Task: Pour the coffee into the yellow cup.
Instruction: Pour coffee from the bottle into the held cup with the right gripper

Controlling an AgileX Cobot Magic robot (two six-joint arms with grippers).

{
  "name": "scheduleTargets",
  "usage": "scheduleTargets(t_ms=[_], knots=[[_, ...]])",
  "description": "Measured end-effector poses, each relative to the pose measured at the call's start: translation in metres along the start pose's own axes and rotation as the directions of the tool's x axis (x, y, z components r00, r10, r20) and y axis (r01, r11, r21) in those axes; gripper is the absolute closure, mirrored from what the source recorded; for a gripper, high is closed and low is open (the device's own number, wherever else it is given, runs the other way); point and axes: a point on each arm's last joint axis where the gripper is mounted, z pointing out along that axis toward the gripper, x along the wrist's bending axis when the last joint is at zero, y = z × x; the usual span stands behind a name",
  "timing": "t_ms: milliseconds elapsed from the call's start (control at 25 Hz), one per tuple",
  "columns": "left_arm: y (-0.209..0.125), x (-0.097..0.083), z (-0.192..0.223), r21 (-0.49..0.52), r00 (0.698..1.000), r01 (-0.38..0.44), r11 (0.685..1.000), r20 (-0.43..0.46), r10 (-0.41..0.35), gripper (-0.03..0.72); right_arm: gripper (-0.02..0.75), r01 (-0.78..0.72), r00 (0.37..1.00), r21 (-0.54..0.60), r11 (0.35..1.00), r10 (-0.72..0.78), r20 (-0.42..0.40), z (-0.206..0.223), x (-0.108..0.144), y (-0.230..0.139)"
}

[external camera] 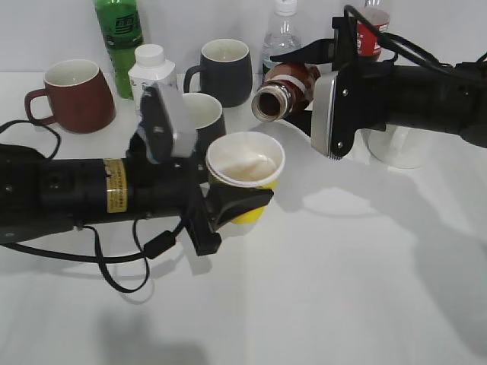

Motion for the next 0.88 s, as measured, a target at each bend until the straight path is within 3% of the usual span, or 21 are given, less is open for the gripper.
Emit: scheduleTargets(t_ms=[200, 880], knots=[[0.001, -0.006, 0.009, 0.055, 1.000, -0.023, 0.998, 0.010, 0.023, 0.309, 0.234, 0.044, 0.999, 0.003, 0.999, -0.044, -0.001, 0.000, 0.000, 0.000], [0.002, -0.003, 0.017, 0.065, 1.000, -0.006, 0.998, 0.016, 0.005, 0.309, 0.234, 0.165, 0.986, 0.017, 0.986, -0.165, 0.006, 0.000, -0.001, -0.001]])
